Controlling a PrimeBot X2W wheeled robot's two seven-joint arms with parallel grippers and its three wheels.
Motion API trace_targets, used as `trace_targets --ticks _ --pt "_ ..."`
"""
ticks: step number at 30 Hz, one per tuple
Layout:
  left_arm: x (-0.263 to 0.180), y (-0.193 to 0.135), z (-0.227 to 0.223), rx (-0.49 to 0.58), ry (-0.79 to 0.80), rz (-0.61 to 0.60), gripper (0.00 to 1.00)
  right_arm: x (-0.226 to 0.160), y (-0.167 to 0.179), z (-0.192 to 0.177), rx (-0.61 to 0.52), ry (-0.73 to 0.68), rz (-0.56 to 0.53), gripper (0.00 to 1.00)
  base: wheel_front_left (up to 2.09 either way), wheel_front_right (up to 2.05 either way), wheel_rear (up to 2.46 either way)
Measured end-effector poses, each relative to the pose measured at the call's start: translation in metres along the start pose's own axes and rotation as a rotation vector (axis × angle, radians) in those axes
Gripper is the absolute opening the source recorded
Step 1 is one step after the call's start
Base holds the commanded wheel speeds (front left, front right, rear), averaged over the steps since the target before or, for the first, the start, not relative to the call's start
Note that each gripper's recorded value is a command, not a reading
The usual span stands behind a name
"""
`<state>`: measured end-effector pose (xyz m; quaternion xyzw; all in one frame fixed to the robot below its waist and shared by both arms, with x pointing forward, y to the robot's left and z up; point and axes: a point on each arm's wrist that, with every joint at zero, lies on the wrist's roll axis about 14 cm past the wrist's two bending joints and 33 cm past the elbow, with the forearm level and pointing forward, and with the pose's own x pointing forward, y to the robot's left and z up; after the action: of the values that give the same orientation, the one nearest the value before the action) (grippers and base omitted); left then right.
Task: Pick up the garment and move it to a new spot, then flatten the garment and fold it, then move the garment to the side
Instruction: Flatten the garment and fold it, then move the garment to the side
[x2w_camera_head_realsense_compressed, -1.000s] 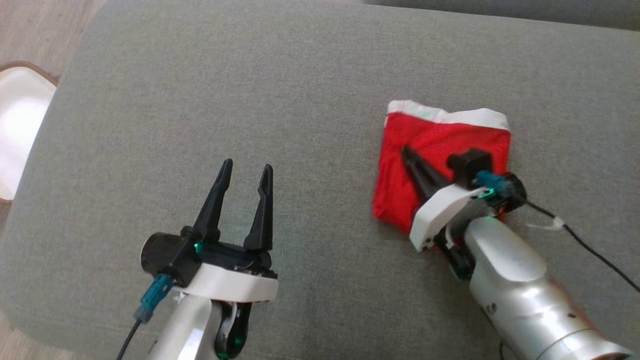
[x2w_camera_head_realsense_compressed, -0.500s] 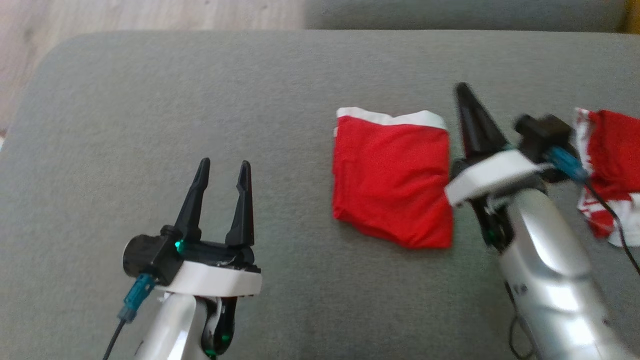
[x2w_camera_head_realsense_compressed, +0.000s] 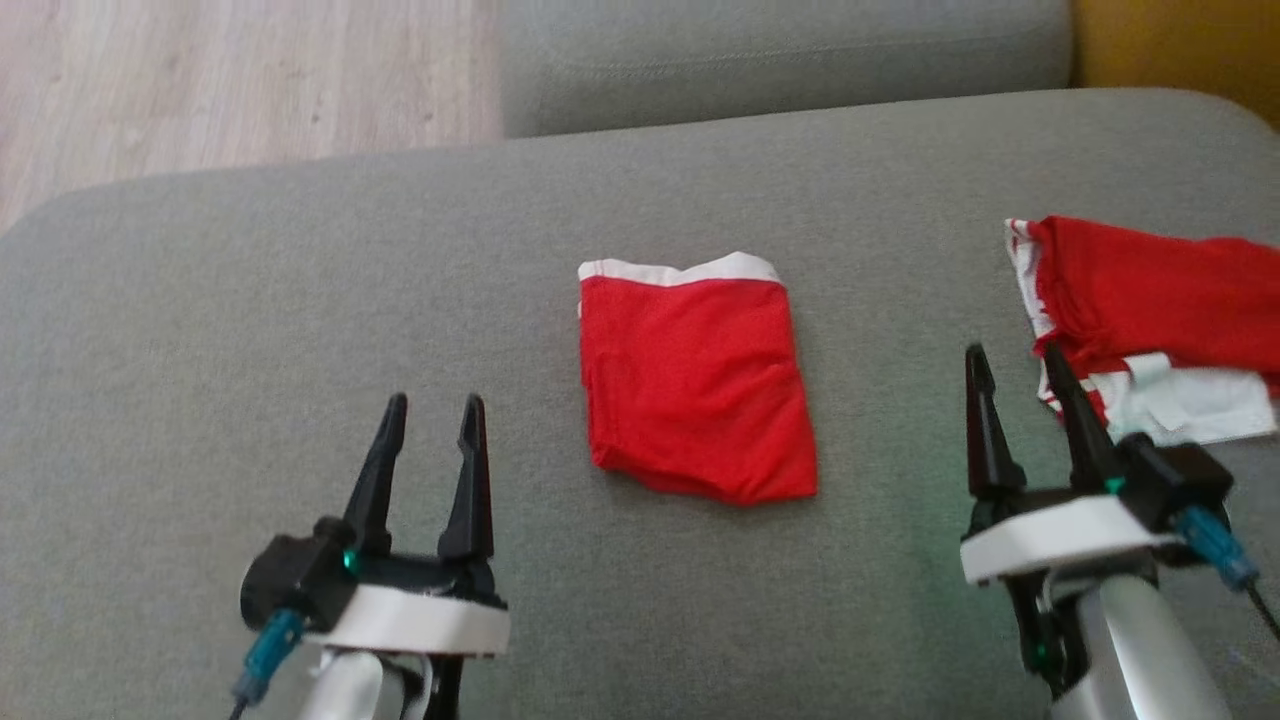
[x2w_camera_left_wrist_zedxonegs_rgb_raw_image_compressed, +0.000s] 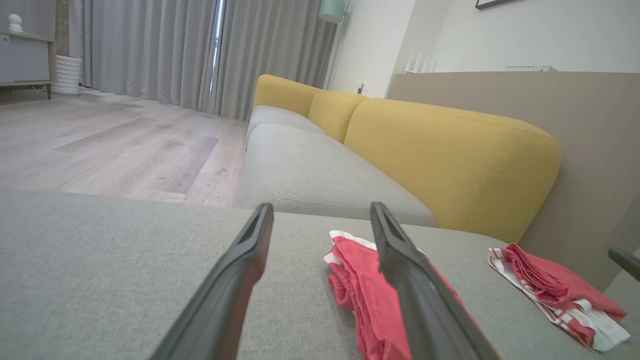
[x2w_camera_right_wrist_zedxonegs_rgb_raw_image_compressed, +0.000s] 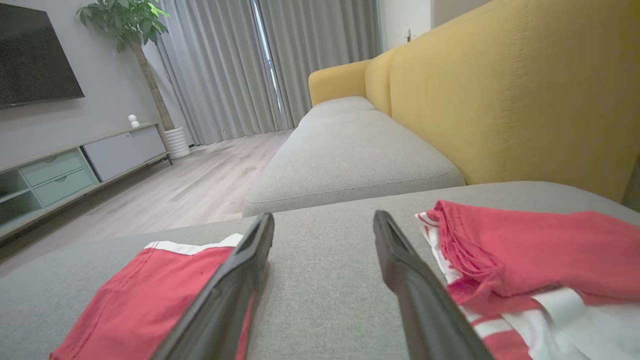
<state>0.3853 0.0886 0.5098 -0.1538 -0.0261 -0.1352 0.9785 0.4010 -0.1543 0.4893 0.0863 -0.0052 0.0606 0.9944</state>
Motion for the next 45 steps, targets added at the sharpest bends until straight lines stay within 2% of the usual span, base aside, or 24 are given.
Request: trace_targets --ticks 7,22,29,35,45 --pt "-0.01 -0.001 -0.006 -0.004 0.019 0.005 1.0 -0.024 -0.011 -0.004 -0.004 0.008 -0.041 1.0 0.0 0.0 0.0" --pt "-0.014 0.008 -0.004 0.007 0.014 0.034 1.0 -0.02 -0.008 -0.009 0.003 0.025 -0.033 1.0 0.0 0.0 0.0" --pt "-0.013 0.014 -0.014 0.013 0.046 0.047 1.0 -0.004 -0.002 -0.037 -0.006 0.11 -0.009 1.0 0.0 0.0 0.0" --pt "-0.009 0.028 -0.014 0.021 0.047 0.078 1.0 0.028 0.016 -0.057 -0.004 0.18 0.048 1.0 0.0 0.0 0.0" --pt "-0.017 0.049 -0.014 0.028 0.054 0.145 1.0 0.051 0.06 -0.111 0.026 0.389 0.162 1.0 0.0 0.0 0.0"
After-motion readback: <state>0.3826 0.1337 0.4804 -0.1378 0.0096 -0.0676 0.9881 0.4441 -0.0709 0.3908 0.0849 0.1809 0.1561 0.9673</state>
